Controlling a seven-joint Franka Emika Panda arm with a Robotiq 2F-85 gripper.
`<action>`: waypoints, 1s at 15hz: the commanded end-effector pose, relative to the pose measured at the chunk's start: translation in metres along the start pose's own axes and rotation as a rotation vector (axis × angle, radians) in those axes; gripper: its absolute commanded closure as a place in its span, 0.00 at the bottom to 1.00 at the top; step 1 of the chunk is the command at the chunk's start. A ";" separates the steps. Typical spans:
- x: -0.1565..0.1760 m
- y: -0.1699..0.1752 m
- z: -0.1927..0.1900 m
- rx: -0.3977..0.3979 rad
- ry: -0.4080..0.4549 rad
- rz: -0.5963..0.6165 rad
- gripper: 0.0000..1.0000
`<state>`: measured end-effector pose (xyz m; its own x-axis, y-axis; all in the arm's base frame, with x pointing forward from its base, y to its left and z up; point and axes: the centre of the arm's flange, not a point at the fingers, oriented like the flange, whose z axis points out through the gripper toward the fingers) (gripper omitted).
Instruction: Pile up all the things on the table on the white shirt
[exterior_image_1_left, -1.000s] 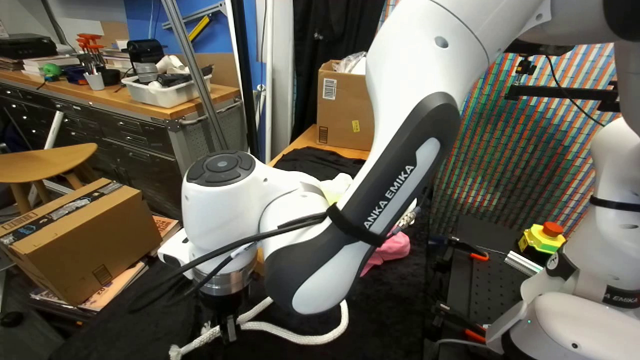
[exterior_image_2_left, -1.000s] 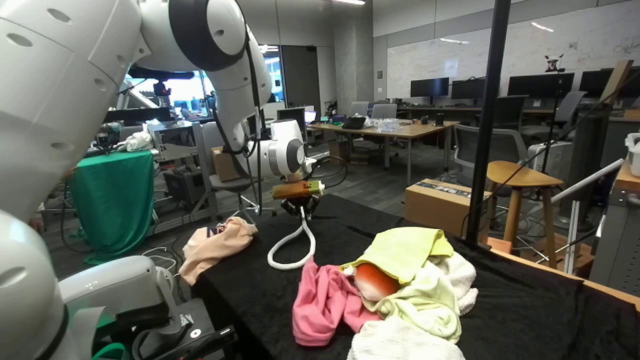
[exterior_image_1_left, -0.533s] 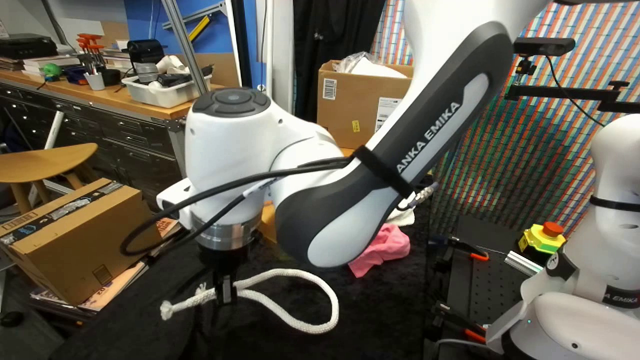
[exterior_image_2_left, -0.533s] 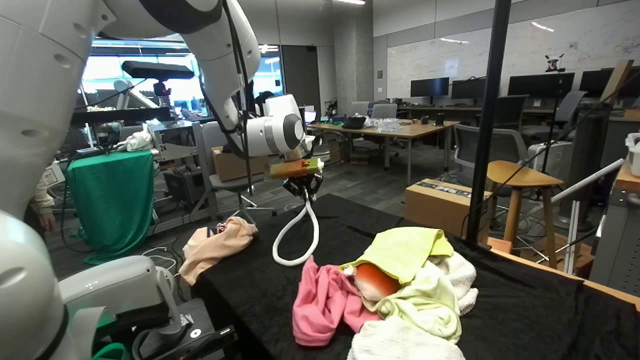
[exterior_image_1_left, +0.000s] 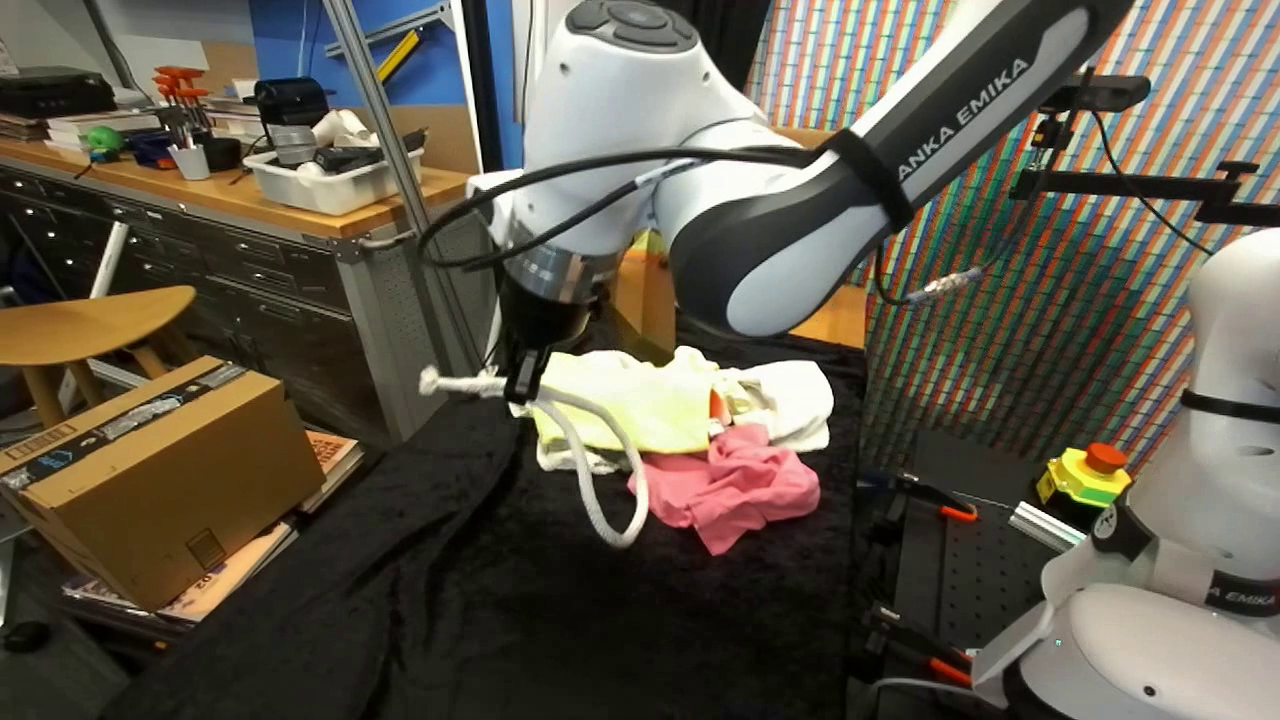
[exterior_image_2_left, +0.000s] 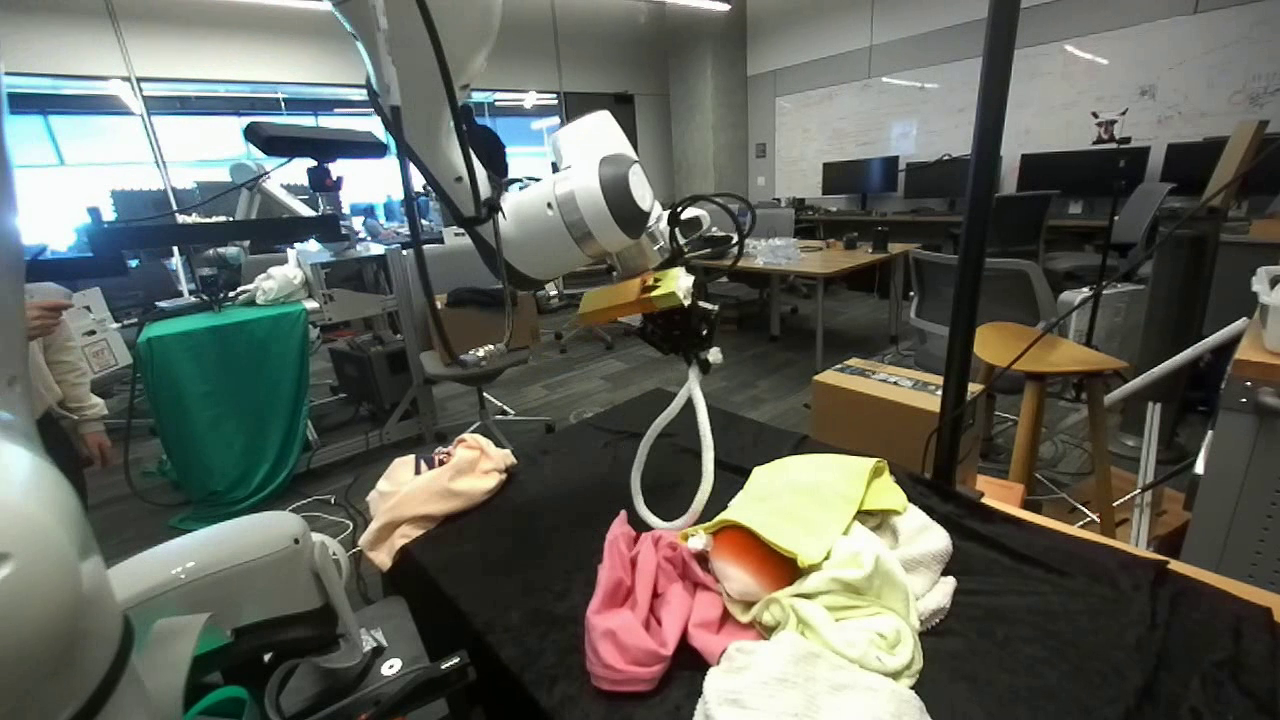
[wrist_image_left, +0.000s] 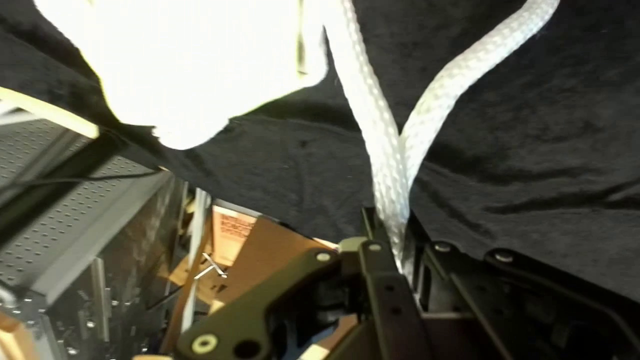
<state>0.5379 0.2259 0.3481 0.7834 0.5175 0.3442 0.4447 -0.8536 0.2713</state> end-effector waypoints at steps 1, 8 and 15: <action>-0.040 0.074 -0.023 -0.119 0.052 0.156 0.95; -0.089 0.169 0.001 -0.310 -0.010 0.385 0.95; -0.129 0.126 0.034 -0.231 -0.240 0.388 0.95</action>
<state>0.5238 0.0376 0.3173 0.9366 0.1356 0.3232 0.0010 -0.9231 0.3845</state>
